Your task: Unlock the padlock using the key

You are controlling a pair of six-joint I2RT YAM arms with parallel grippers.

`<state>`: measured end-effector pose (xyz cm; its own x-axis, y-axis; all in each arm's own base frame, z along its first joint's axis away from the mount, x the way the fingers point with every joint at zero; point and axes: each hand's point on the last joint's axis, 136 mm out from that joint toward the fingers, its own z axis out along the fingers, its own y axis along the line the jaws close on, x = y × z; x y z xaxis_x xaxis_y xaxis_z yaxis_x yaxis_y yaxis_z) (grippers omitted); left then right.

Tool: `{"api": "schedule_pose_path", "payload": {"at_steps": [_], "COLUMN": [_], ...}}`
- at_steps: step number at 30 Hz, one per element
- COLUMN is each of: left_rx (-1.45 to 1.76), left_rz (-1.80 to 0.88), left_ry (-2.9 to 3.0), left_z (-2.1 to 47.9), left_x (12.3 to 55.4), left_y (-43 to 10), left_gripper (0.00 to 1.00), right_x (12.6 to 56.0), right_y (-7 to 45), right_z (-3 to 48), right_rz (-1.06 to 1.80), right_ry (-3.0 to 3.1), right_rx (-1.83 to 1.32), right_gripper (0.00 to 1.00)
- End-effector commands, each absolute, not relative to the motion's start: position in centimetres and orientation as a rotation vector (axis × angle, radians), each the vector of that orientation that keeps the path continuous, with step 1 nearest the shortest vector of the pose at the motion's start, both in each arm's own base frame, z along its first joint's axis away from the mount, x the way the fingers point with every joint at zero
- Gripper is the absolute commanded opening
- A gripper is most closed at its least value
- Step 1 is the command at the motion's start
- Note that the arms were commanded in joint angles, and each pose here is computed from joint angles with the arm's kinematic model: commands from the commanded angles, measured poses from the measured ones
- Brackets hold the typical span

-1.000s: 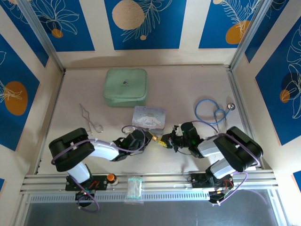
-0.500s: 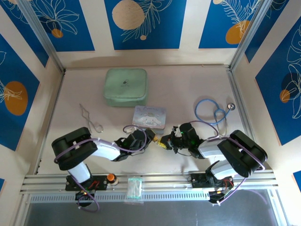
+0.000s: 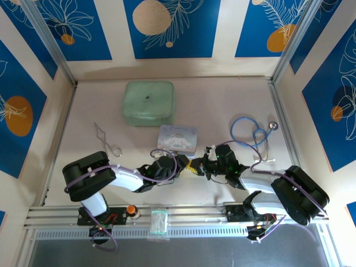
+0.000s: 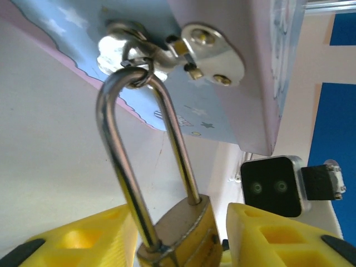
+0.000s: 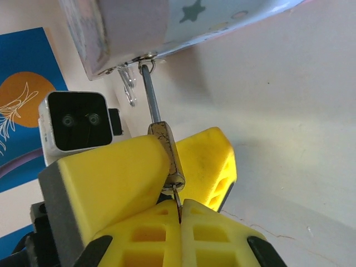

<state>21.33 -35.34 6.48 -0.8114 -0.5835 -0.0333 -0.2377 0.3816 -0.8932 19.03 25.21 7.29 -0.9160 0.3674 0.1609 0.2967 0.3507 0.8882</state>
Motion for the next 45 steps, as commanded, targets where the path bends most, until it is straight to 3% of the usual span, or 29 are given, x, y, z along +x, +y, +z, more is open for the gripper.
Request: {"api": "schedule_pose_path", "payload": {"at_steps": [1,4,8,12,17,22,26,28,32,37,41,45], "left_rx": [-0.666,-0.686,-0.71,-0.752,-0.781,-0.78,-0.778,-0.774,-0.771,-0.782,-0.779,-0.779], "left_rz": [-1.477,-1.419,-1.345,-1.367,-1.437,-1.41,-1.358,-1.365,-1.374,-1.315,-1.323,-1.336], "left_ry": [2.296,2.303,2.299,2.229,2.138,2.17,2.191,2.193,2.176,2.194,2.209,2.237], "left_z": [7.7,7.1,6.5,6.8,7.7,7.5,7.5,7.8,8.3,7.8,7.6,7.4], "left_x": [20.7,20.9,21.4,22.3,23.4,23.1,22.8,22.7,22.7,22.7,22.6,22.3], "left_y": [-36.6,-35.8,-35.1,-35.1,-35.4,-35.3,-34.6,-34.7,-34.7,-33.9,-34.3,-34.8], "left_gripper": [0.39,0.42,0.56,0.55,0.33,0.24,0.12,0.1,0.07,0.04,0.04,0.04], "right_x": [19.3,18.9,18.6,18.3,18.3,18.3,18.5,18.8,19.3,18.7,18.2,18.0], "right_y": [25.3,25.0,24.7,24.7,24.6,24.5,24.6,25.0,25.3,23.6,21.4,20.3], "right_z": [7.6,7.3,7.3,7.2,7.1,6.8,7.1,7.6,8.4,7.6,7.7,7.9], "right_rz": [1.629,1.62,1.601,1.588,1.583,1.572,1.573,1.587,1.613,1.426,1.027,0.822], "right_ry": [2.523,2.527,2.531,2.534,2.537,2.543,2.53,2.51,2.496,2.555,2.597,2.56], "right_rx": [0.59,0.602,0.599,0.601,0.602,0.607,0.586,0.566,0.551,0.47,0.13,-0.15], "right_gripper": [0.0,0.0,0.0,0.0,0.0,0.0,0.0,0.01,0.37,0.34,0.34,0.4]}}
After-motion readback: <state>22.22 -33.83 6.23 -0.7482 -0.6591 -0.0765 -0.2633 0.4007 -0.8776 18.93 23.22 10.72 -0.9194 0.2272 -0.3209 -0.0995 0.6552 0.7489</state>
